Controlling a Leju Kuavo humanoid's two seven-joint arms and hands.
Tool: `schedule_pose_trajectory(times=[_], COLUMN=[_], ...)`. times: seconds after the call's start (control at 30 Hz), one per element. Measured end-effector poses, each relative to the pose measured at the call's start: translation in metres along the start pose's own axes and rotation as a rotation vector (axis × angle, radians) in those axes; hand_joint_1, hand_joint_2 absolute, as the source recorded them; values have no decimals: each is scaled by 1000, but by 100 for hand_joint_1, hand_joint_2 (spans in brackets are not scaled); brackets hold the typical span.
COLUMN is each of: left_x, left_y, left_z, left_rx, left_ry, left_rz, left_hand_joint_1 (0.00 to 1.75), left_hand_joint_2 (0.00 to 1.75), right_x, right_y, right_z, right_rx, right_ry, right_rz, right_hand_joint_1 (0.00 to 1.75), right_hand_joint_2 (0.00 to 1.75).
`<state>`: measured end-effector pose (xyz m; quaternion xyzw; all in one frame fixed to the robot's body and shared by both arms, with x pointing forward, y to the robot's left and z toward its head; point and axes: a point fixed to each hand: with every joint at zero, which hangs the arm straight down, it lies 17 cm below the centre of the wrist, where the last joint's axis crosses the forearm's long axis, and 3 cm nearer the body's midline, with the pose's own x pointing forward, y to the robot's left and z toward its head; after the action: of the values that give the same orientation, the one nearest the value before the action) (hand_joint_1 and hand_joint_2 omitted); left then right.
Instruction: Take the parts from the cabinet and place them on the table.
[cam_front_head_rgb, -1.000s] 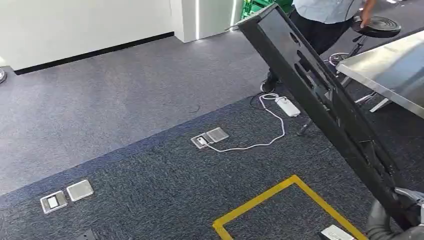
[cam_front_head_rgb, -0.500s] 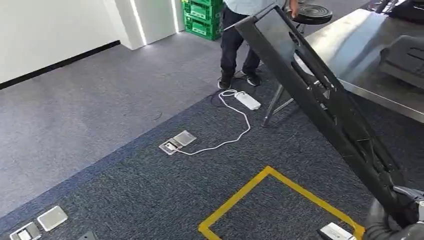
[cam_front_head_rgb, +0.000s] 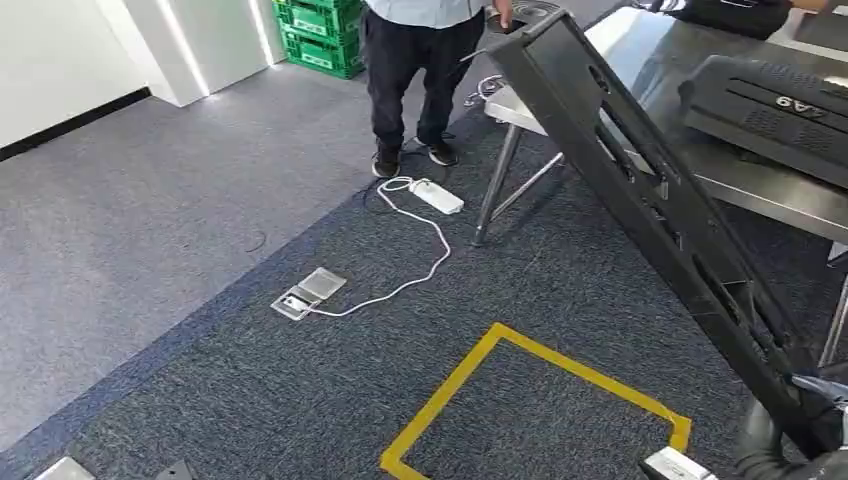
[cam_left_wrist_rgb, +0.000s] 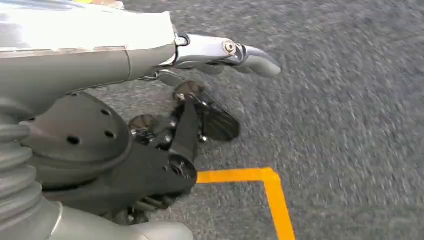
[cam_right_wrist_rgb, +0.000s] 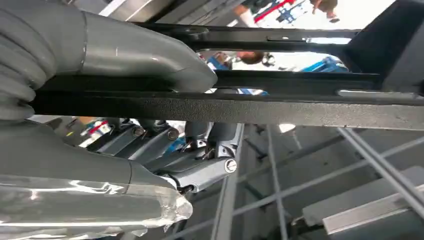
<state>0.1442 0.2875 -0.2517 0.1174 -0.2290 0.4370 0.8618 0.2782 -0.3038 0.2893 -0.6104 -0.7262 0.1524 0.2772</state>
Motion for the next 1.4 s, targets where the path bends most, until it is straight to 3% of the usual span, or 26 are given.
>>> schedule_pose_trajectory(times=[1.4], left_x=[-3], left_y=[-1], left_z=[2], left_rx=[-6], left_ry=[0], left_rz=[3], left_hand_joint_1=[0], left_hand_joint_2=[175], right_x=[2], right_y=[6], right_z=[2], right_rx=[13], right_ry=[14], right_rz=[-16], right_hand_joint_1=[175], right_hand_joint_2=[175])
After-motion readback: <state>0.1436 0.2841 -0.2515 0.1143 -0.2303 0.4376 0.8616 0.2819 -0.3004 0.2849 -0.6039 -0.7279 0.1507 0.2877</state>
